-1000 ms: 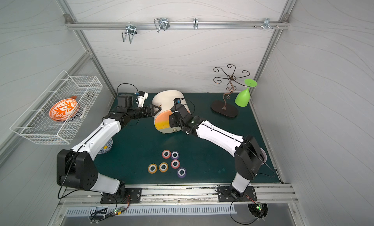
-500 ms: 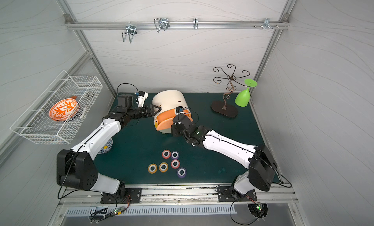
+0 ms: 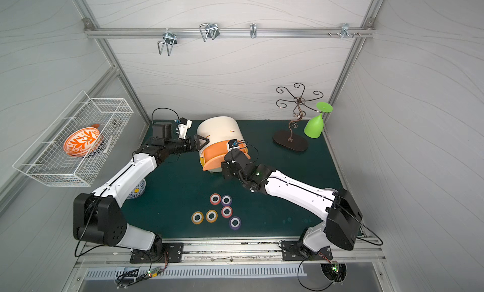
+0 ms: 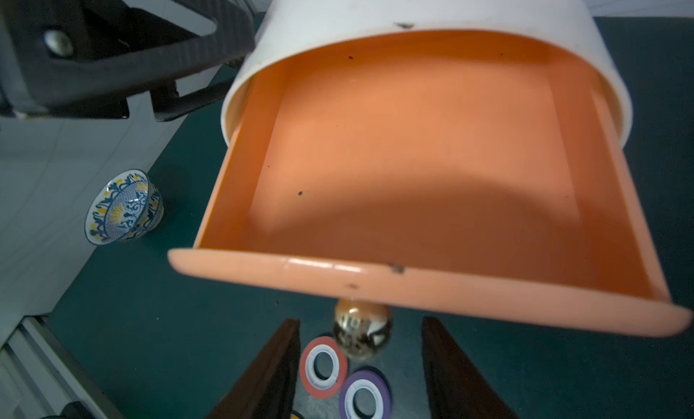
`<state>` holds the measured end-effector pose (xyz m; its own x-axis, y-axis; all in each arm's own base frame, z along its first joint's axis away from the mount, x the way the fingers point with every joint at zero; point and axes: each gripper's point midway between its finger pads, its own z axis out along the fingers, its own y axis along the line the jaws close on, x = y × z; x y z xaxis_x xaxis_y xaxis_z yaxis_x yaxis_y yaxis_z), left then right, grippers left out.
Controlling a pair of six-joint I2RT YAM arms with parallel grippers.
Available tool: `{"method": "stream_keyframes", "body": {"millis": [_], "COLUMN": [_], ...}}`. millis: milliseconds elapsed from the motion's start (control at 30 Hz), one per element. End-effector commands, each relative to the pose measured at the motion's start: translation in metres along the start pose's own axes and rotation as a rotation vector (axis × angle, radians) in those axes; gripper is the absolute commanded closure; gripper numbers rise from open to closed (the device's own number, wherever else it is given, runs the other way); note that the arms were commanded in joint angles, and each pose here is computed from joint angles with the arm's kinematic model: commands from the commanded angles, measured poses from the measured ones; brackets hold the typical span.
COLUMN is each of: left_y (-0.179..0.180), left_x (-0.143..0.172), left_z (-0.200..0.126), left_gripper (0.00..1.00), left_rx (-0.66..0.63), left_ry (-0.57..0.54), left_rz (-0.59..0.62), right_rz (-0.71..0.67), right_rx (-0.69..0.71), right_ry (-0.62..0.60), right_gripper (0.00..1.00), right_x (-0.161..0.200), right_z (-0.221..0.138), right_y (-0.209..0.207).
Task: Place the transparent tape into the drawer according to color
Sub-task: Open the drawer in the storage box, then pick up the tape from the center of the board.
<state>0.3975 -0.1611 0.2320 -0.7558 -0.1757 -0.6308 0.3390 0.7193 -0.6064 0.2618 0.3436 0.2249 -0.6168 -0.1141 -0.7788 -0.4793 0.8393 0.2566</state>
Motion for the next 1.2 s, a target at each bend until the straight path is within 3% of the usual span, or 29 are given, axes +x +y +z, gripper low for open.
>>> {"method": "stream_keyframes", "body": {"millis": [0,167,300,633,933,1167], "left_y": [-0.008,-0.012,-0.015,-0.005,0.021,0.027], "left_x": [0.001,0.000,0.000,0.021,0.064,0.075], "left_z": [-0.005,-0.012,-0.025,-0.063,-0.072,-0.077], "left_gripper": [0.09,0.04,0.00,0.00,0.00,0.00], "left_rx": [-0.005,-0.010,-0.036,-0.137,-0.173,-0.184], "left_ry": [0.009,-0.008,-0.046,-0.094,-0.051,-0.056], "left_rz": [0.015,0.017,0.026,-0.001,-0.104,-0.126], "right_rz": [-0.003,-0.010,-0.028,-0.062,-0.137,-0.169], "right_rx": [-0.027,-0.074,-0.129,-0.183,-0.097,-0.008], "right_ry": [-0.016,0.018,0.097,0.355,0.545,0.624], "right_gripper": [0.35,0.20,0.01,0.01,0.02,0.08], "right_x": [-0.001,0.009,0.032,0.117,0.184,0.219], "right_z": [-0.023,-0.046,-0.063,-0.080,-0.064,-0.049], "right_y": [0.003,0.006,0.007,-0.004,-0.017,-0.028]}}
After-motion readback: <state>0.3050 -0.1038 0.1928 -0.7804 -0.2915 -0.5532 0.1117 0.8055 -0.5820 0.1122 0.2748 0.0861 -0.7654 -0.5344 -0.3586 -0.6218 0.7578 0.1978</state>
